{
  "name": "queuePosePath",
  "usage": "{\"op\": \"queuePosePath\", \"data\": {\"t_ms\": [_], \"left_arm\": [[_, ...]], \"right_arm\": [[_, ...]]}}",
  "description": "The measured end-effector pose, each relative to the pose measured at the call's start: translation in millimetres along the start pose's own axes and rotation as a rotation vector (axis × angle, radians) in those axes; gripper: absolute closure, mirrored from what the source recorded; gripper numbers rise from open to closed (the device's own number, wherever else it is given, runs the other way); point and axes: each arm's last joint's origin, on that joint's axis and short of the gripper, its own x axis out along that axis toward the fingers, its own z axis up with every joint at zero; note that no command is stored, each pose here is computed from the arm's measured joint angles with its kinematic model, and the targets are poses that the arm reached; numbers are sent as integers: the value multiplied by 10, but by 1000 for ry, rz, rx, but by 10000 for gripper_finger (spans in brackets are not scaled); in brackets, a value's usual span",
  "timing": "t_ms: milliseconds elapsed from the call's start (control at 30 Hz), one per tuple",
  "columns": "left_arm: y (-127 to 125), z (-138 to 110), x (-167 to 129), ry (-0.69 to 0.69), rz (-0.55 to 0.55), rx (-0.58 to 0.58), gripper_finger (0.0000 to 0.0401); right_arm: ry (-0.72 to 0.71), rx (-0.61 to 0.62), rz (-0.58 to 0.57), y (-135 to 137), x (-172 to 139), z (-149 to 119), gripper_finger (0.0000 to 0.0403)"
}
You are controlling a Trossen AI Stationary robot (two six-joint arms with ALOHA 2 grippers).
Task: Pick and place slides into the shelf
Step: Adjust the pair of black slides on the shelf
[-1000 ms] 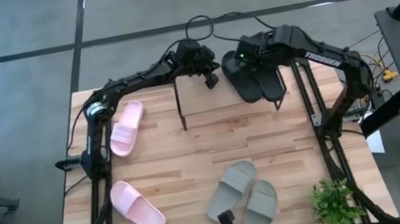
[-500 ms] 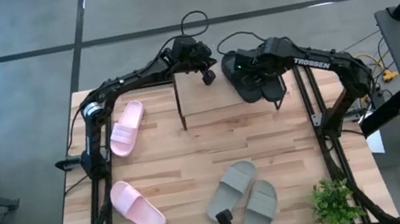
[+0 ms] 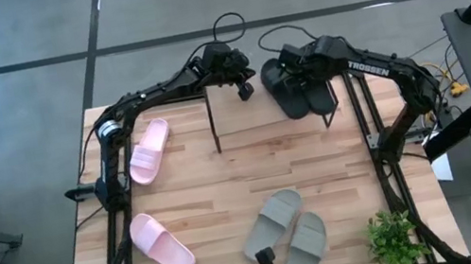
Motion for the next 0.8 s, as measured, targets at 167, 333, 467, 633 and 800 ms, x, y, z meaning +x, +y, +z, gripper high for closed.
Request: {"op": "queuePosePath", "data": {"t_ms": [167,333,467,633,800], "left_arm": [[-1,0,0,0,-2,0,400],[1,0,0,-1,-2,2,400],[1,0,0,-2,-2,3,400],[12,-24,59,-24,-19,6,400],[12,-106,155,-12,-24,4,400]], "right_arm": [[-43,8,21,15,6,52,267],[-55,15,62,-24,-83,27,280],[-59,22,121,-70,-204,-28,282],[-103,75,173,-199,-398,-102,276],[-155,147,216,-388,-577,-164,271]]}}
